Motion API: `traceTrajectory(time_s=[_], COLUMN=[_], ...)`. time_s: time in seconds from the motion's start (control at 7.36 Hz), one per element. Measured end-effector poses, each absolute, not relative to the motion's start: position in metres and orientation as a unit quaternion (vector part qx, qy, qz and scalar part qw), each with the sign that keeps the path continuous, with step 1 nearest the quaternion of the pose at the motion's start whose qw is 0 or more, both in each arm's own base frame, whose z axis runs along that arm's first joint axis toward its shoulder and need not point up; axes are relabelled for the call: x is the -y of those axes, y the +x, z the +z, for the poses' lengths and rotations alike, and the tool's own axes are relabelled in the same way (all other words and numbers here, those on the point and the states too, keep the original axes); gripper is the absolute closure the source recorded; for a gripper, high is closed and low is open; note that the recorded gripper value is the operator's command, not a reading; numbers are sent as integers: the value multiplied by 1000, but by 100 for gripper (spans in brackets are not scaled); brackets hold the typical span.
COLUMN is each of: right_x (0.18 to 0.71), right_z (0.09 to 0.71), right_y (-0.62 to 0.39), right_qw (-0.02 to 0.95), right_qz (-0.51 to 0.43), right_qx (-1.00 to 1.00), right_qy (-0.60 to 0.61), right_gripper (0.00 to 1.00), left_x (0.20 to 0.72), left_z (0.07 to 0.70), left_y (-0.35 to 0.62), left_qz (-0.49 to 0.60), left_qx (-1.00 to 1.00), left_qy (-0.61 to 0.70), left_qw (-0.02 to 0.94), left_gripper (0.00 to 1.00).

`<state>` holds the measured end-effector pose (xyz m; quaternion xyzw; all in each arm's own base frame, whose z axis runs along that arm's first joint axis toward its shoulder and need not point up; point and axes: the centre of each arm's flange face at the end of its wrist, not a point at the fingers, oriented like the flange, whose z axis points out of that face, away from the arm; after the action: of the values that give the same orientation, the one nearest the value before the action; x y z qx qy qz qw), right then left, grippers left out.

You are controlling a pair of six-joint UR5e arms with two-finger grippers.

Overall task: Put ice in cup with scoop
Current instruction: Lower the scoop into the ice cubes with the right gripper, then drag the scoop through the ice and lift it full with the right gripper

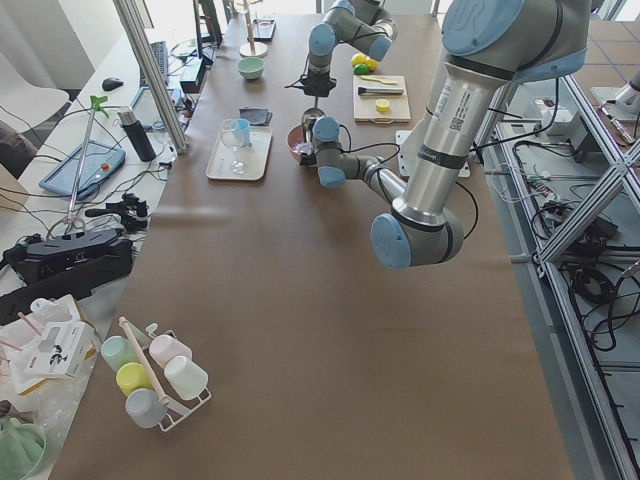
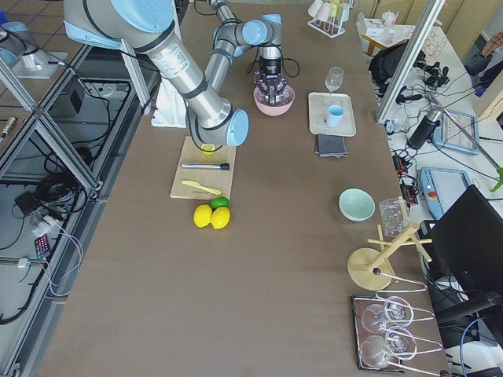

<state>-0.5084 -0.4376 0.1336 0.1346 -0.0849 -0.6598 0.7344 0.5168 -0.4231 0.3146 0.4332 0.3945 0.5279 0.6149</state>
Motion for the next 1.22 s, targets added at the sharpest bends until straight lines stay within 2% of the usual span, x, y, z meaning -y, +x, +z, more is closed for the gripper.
traceTrajectory(time_s=[1.22], right_x=[432], right_z=[207], right_y=[-506], right_qw=[708], right_qz=[-644], right_qx=[146], right_qy=[250], right_gripper=[100], left_x=[427], left_z=[316], left_y=[513], left_qz=[526], left_qx=[-394], left_qy=[433], left_qw=[617], left_gripper=[1])
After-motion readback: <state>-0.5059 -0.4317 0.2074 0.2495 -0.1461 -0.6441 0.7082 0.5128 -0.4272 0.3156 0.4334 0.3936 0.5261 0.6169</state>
